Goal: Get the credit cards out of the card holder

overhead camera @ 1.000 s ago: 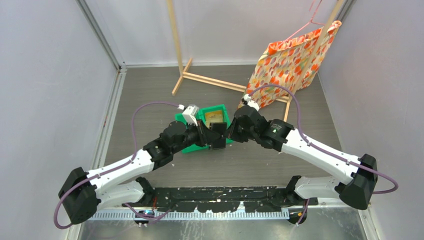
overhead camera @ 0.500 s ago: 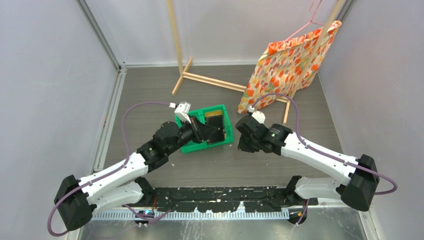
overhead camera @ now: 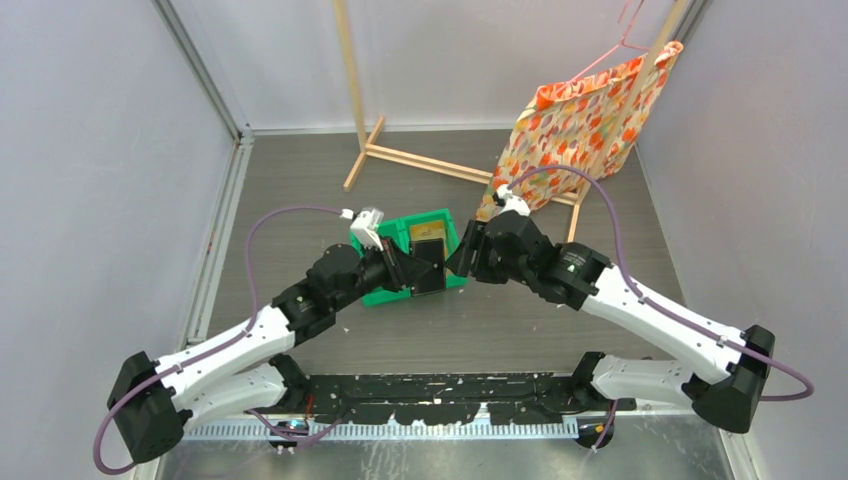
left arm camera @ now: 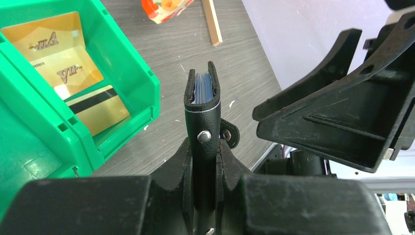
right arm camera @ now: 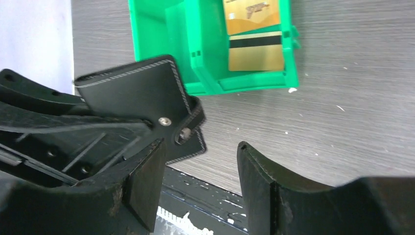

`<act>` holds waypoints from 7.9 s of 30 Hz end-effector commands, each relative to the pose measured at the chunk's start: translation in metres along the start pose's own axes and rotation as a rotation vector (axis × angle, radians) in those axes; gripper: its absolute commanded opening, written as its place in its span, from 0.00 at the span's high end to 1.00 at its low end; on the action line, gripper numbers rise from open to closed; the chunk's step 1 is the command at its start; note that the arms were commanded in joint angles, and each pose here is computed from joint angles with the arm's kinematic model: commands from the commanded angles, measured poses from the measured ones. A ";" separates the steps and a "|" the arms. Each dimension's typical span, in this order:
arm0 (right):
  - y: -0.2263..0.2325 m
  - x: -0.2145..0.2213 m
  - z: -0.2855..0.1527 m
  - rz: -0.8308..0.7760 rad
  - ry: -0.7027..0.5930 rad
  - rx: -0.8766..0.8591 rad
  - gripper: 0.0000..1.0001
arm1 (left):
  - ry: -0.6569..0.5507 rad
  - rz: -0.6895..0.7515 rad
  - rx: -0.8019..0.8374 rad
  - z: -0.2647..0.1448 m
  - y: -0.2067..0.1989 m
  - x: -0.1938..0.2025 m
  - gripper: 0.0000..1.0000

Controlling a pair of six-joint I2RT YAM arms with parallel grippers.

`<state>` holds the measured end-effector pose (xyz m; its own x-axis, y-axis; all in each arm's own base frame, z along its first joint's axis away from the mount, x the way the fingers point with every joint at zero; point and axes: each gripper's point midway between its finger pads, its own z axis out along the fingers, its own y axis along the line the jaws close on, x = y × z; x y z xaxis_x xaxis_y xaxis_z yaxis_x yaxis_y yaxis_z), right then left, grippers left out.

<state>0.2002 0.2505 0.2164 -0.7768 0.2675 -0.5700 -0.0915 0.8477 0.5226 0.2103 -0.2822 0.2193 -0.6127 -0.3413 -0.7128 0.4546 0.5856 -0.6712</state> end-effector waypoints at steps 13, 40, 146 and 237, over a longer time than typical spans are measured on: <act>-0.011 0.024 0.039 0.000 0.090 0.005 0.72 | 0.004 0.000 0.077 0.001 -0.023 -0.010 1.00; -0.006 0.011 0.003 0.236 0.094 -0.436 0.48 | 0.076 -0.109 0.179 0.001 -0.041 -0.002 0.99; -0.227 0.073 0.039 0.374 0.243 0.486 0.72 | 0.669 -0.032 -0.163 0.027 0.015 0.147 0.50; -0.060 0.124 0.094 0.045 0.441 -0.107 0.58 | 0.508 -0.218 -0.297 -0.035 0.060 0.087 0.58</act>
<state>0.1589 0.2731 0.0367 -0.9704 0.0070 -0.2414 -0.1227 0.8468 0.5176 0.1648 -0.2339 0.1154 -0.9296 -0.0883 -0.3577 0.1341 0.8232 -0.5517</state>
